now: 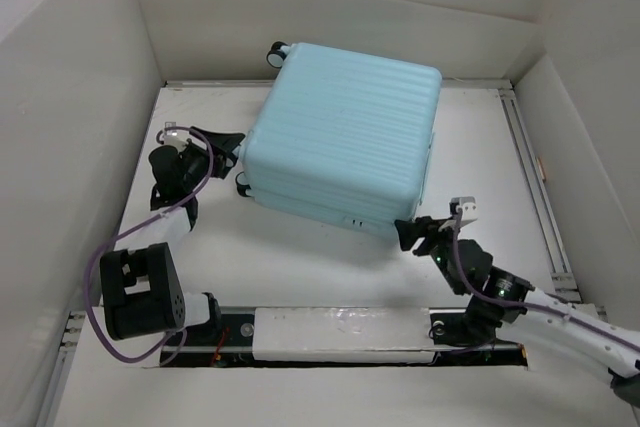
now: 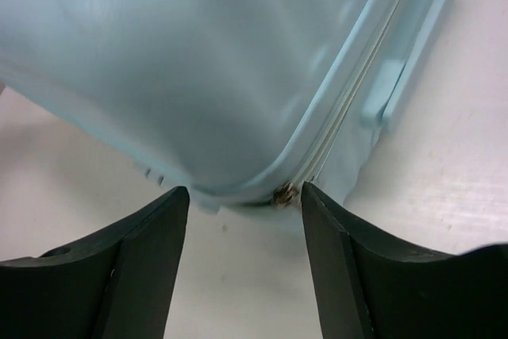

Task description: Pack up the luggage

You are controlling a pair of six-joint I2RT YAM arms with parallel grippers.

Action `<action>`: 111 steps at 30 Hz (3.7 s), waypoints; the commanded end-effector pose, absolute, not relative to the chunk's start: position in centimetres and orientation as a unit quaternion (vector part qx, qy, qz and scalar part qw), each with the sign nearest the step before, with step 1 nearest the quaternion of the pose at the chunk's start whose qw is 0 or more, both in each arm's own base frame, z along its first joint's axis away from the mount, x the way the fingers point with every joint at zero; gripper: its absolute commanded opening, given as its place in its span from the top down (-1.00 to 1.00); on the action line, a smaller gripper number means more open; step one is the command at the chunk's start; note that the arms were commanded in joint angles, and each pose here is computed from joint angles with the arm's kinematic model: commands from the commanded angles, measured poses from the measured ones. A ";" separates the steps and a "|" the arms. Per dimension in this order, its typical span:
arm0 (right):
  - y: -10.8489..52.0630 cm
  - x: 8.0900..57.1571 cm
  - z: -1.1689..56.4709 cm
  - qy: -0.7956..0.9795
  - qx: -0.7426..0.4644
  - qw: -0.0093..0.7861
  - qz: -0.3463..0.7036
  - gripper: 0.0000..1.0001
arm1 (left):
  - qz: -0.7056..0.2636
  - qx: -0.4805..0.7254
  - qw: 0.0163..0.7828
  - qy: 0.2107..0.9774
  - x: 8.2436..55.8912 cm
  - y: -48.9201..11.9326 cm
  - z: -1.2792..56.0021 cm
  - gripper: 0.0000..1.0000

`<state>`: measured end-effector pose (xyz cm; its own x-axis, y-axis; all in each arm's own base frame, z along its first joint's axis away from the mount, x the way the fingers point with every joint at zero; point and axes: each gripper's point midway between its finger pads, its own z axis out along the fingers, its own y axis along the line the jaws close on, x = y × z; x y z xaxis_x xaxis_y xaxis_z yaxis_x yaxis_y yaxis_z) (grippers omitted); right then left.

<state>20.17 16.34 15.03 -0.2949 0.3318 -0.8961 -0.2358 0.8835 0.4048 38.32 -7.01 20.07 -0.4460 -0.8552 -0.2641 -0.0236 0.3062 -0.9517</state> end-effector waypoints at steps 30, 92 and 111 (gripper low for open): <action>13.0 23.2 14.7 0.776 0.016 0.577 0.255 -0.48 | -0.529 -0.223 0.483 0.660 37.2 -9.0 26.4 1.00; 23.6 15.3 29.1 0.593 -0.086 0.581 0.551 1.00 | -0.563 -0.161 0.479 0.654 33.2 -17.6 26.9 1.00; 26.1 11.9 25.8 0.666 -0.160 0.489 0.540 1.00 | -0.543 -0.206 0.475 0.661 35.4 -17.8 20.8 1.00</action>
<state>17.47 20.94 12.06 -0.5125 0.1473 -0.8460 -0.4553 0.7887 0.4131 40.22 -7.17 21.90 -0.0557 -0.9716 -0.2298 0.0251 0.2287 -0.9732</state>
